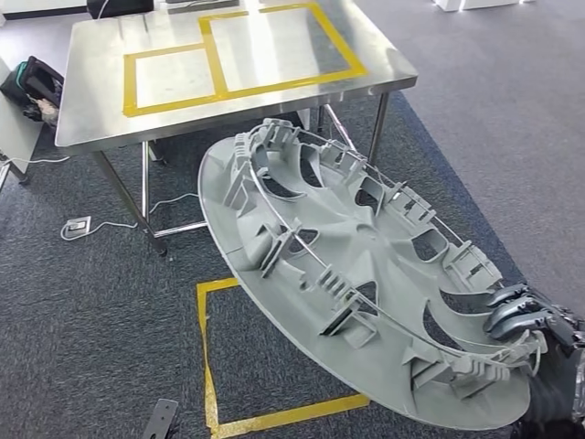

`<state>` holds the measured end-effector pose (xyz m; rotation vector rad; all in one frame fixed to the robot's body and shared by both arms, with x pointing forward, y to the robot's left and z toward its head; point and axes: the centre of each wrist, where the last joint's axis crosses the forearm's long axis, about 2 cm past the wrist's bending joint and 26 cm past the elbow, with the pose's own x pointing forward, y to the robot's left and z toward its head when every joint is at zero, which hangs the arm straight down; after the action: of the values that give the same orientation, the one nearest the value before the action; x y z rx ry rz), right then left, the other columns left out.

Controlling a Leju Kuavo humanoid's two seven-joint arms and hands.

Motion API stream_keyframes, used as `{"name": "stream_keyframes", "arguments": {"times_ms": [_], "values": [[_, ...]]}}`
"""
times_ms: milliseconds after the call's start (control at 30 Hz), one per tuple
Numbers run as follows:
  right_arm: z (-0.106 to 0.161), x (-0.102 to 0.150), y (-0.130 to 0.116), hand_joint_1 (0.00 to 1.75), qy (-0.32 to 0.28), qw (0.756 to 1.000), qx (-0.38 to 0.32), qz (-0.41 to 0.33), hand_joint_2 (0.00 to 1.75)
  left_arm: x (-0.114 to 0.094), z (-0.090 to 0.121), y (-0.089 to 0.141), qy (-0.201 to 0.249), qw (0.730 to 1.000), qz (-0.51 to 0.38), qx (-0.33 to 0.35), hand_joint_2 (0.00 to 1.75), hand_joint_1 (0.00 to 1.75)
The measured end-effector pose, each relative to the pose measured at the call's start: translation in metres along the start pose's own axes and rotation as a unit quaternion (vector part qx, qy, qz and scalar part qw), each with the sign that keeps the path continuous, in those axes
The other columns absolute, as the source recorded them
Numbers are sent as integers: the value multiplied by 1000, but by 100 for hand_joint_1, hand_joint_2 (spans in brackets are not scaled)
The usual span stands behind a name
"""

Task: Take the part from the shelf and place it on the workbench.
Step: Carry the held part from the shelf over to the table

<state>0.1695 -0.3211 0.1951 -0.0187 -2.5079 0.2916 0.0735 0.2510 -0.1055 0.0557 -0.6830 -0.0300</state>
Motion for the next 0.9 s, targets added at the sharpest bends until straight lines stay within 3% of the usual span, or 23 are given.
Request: {"name": "stream_keyframes", "arguments": {"times_ms": [900], "values": [[1,0,3,175,2,1000,-15,-5,175,-4,2,0,5,1000,-5,-3,175,0]]}}
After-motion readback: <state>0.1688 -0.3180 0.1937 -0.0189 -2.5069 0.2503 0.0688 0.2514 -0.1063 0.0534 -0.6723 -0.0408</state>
